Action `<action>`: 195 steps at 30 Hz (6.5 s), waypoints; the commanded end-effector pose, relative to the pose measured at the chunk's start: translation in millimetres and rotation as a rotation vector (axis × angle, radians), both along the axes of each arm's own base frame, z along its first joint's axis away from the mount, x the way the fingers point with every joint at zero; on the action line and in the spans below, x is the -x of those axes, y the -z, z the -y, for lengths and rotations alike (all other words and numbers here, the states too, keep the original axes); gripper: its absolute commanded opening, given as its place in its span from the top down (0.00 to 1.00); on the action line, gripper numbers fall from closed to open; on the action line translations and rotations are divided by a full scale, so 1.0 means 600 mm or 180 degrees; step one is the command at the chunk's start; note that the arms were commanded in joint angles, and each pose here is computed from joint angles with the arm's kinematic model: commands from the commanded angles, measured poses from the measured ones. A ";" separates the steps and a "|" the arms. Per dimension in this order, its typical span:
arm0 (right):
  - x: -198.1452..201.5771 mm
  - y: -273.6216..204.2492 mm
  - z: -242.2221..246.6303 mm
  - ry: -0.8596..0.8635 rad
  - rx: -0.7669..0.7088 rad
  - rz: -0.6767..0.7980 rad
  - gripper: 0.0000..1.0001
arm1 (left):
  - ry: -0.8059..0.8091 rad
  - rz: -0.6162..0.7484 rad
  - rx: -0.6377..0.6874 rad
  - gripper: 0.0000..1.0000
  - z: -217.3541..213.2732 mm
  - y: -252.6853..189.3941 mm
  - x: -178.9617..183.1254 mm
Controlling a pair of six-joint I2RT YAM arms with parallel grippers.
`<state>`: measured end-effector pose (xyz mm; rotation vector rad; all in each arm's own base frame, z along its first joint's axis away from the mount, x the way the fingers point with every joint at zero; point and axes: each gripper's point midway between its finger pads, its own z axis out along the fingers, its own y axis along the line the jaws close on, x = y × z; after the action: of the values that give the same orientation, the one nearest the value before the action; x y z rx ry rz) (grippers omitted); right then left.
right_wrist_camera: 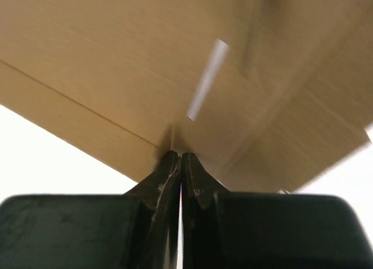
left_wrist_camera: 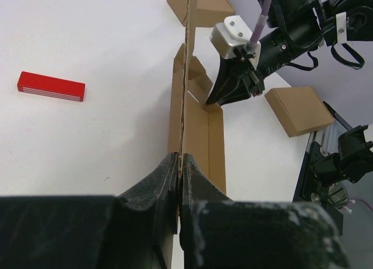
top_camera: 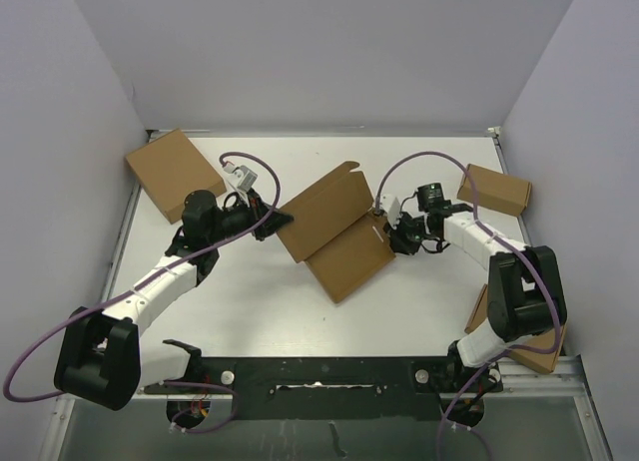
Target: Fold the paper box
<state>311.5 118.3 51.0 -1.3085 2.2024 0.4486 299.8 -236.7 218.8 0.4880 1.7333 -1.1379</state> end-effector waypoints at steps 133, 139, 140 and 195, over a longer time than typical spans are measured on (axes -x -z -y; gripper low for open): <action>-0.118 -0.070 0.061 0.0897 -0.1866 -0.0463 0.95 | 0.0623 0.0989 -0.0309 1.00 0.084 -0.094 -0.061; -0.085 -0.096 0.024 0.0493 -0.2101 -0.0506 0.82 | 0.0628 0.0992 -0.0307 1.00 0.085 -0.094 -0.061; -0.081 -0.100 0.020 0.0445 -0.2133 -0.0501 0.79 | 0.0633 0.0990 -0.0307 1.00 0.085 -0.092 -0.060; -0.107 -0.019 -0.049 0.0806 -0.0953 -0.0222 0.84 | 0.0359 0.0546 -0.0069 1.00 0.079 -0.063 -0.057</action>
<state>357.3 155.5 50.8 -0.7784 2.2350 0.9260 336.6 -281.9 223.1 0.7312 1.6844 -1.1002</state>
